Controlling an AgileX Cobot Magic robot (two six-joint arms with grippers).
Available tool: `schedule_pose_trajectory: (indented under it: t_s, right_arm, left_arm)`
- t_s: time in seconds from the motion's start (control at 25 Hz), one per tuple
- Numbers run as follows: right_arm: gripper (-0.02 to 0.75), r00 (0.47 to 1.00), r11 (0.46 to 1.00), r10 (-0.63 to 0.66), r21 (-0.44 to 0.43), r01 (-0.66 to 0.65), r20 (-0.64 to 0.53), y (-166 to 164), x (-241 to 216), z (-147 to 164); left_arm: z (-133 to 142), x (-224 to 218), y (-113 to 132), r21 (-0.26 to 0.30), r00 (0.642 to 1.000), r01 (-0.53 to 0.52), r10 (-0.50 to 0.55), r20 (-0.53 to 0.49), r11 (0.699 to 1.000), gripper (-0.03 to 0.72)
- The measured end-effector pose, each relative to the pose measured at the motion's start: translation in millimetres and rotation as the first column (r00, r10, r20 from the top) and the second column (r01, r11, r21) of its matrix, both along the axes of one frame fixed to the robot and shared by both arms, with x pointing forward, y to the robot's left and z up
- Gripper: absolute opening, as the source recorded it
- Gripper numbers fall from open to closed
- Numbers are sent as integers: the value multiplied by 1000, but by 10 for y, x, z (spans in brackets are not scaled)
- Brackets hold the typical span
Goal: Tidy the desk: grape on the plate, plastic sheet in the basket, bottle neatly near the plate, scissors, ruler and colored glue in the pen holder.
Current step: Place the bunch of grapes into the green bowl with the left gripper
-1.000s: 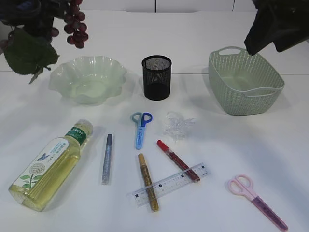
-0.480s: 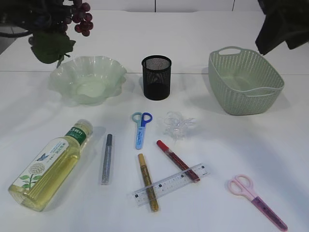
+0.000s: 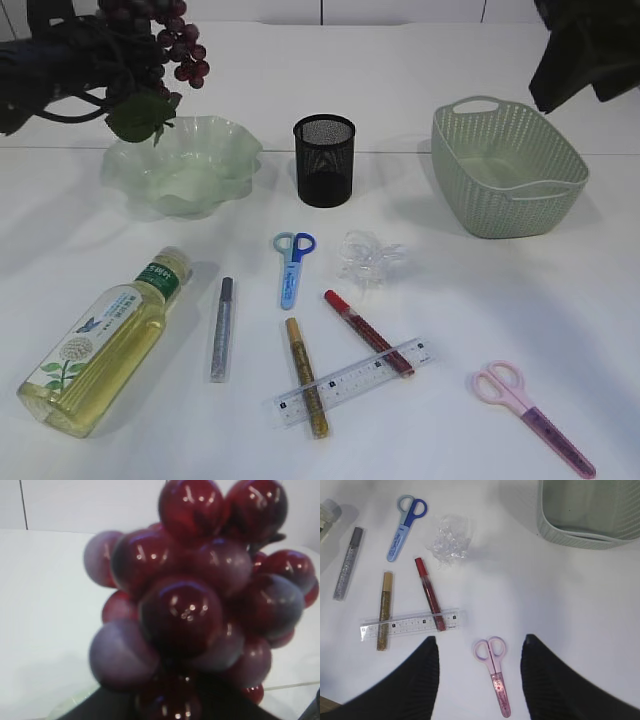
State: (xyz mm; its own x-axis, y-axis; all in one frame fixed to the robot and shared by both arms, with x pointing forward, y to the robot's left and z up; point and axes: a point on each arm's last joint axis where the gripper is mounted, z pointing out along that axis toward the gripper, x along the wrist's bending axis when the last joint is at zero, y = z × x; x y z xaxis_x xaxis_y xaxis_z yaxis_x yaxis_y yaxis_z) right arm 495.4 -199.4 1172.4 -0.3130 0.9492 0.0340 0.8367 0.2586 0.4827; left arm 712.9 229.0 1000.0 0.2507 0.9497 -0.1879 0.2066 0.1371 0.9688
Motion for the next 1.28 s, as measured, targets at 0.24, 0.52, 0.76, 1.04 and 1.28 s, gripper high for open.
schedule_pose_trajectory:
  t_s: [0.24,0.52,0.76,1.04,1.28]
  right_arm:
    - [419,1000,1000,0,0,0,0,0,0,0]
    - [419,1000,1000,0,1,0,2,0,1,1]
    - [419,1000,1000,-1,1,1,2,0,1,1]
    - [419,1000,1000,-2,-6,2,4,-5,4,1]
    - [419,1000,1000,-3,-10,3,6,-9,5,1]
  left_arm:
    - [-299,212,-30,-21,1000,12,-12,7,1000,141]
    - [-573,272,-25,-50,999,-9,7,-38,999,171]
    - [-605,275,-24,-50,999,-11,9,-46,999,228]
    - [-605,275,-24,-50,999,-11,9,-46,999,253]
    - [-606,274,-28,-41,999,-4,3,-44,999,260]
